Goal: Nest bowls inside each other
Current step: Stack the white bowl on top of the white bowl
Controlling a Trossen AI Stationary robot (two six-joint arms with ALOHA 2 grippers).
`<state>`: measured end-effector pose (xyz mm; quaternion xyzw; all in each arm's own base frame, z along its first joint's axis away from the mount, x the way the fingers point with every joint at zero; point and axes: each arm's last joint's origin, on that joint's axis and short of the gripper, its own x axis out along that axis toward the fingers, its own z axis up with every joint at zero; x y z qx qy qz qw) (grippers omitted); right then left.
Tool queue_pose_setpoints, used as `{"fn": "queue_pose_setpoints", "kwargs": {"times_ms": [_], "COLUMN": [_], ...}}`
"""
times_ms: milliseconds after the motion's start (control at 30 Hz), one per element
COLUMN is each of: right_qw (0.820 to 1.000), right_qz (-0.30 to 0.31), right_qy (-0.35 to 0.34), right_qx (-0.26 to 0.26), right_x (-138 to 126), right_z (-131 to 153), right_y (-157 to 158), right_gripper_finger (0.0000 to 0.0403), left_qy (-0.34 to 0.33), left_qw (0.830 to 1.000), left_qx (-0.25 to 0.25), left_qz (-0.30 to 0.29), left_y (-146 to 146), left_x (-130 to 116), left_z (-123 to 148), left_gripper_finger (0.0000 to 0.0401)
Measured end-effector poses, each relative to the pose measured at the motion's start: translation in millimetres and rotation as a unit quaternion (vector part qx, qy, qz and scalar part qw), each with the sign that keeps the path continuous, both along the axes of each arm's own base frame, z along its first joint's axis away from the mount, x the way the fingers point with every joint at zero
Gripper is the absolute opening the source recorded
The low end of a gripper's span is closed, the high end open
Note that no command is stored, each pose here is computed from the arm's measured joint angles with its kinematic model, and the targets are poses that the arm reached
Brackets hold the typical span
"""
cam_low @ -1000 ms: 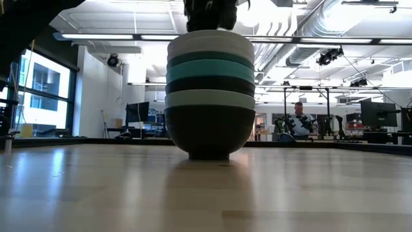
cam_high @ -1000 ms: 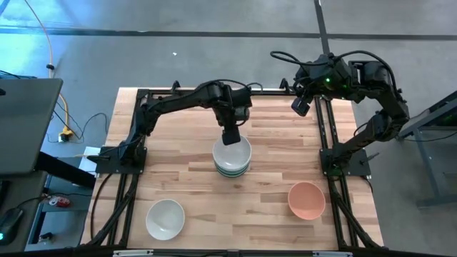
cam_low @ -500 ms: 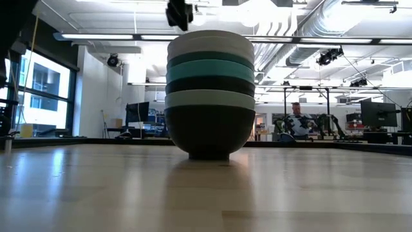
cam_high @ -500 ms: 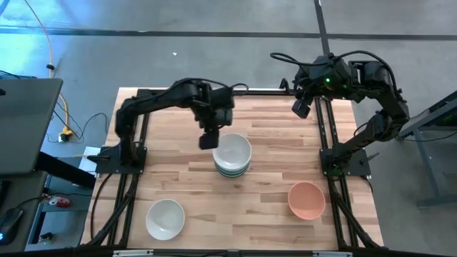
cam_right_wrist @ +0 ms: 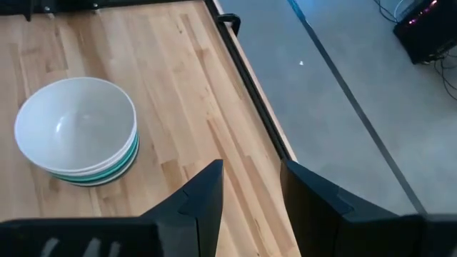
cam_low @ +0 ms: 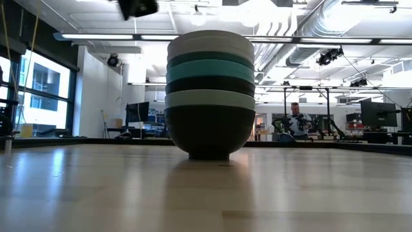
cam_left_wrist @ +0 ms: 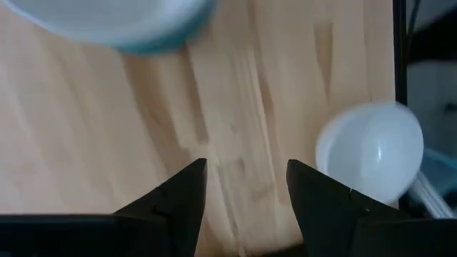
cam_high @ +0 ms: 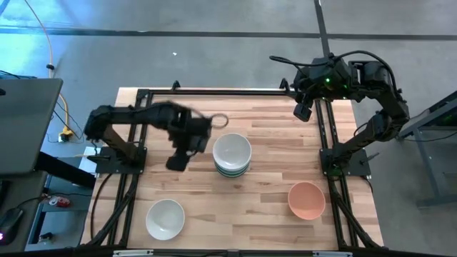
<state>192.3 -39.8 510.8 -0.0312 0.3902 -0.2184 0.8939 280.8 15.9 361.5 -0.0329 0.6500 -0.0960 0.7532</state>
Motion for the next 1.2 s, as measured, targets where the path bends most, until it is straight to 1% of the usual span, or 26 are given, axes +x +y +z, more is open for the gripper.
{"fn": "queue_pose_setpoints", "kwargs": {"times_ms": [67,200,400,467,567,633,700,800,867,933,1000,1067,1200], "right_qw": [1.0,1.0,1.0,1.0,1.0,1.0,1.0,1.0,1.0,1.0,1.0,1.0,1.0], "right_qz": [0.001,0.002,0.003,0.002,0.002,0.002,0.002,0.004,0.008,0.008,0.008,0.01,0.01], "right_qy": [0.001,0.002,0.002,0.002,0.002,0.002,0.002,0.003,0.006,0.006,0.006,0.007,0.007], "right_qx": [-0.001,-0.003,-0.004,-0.004,-0.005,-0.005,-0.005,-0.006,-0.01,-0.01,-0.01,-0.011,-0.012], "right_x": [0.0,0.0,0.0,0.0,0.0,-0.1,0.0,-0.1,0.0,0.0,0.0,0.0,0.0], "right_z": [0.0,0.0,0.0,0.0,0.0,0.1,0.0,0.1,0.0,0.0,0.0,0.0,0.0], "right_y": [0.0,0.0,-0.1,-0.1,-0.1,-0.1,-0.1,-0.1,-0.1,-0.1,-0.1,-0.1,-0.1], "right_gripper_finger": [0.0133,0.0133,0.0133,0.0133,0.0133,0.0133,0.0133,0.0133,0.0133,0.0133,0.0133,0.0133,0.0133], "left_qy": [0.028,0.051,0.048,0.053,0.042,0.046,0.028,0.035,0.024,0.035,0.033,0.038,0.027], "left_qw": [1.0,0.999,0.998,0.998,0.998,0.998,0.999,0.999,0.999,0.999,0.999,0.999,0.999], "left_qx": [-0.003,-0.007,-0.03,-0.03,-0.03,-0.022,-0.024,-0.019,-0.024,-0.023,-0.025,-0.017,-0.001], "left_qz": [-0.002,-0.001,-0.007,-0.015,-0.022,-0.024,-0.02,-0.012,-0.007,-0.001,0.005,0.009,0.026], "left_y": [-9.0,-26.8,-54.1,-62.3,-75.7,-82.4,-89.4,-97.8,-103.7,-108.7,-114.0,-118.2,-124.4], "left_x": [-7.6,-17.3,-22.1,-26.4,-26.3,-30.4,-29.3,-33.2,-32.9,-36.3,-37.5,-41.0,-43.3], "left_z": [-13.0,-35.8,-65.0,-72.3,-83.3,-88.5,-92.5,-100.5,-103.2,-110.1,-114.2,-119.2,-127.5], "left_gripper_finger": [0.0177,0.0168,0.0159,0.0159,0.0159,0.0159,0.0159,0.0159,0.0159,0.0159,0.0159,0.0159,0.0159]}}
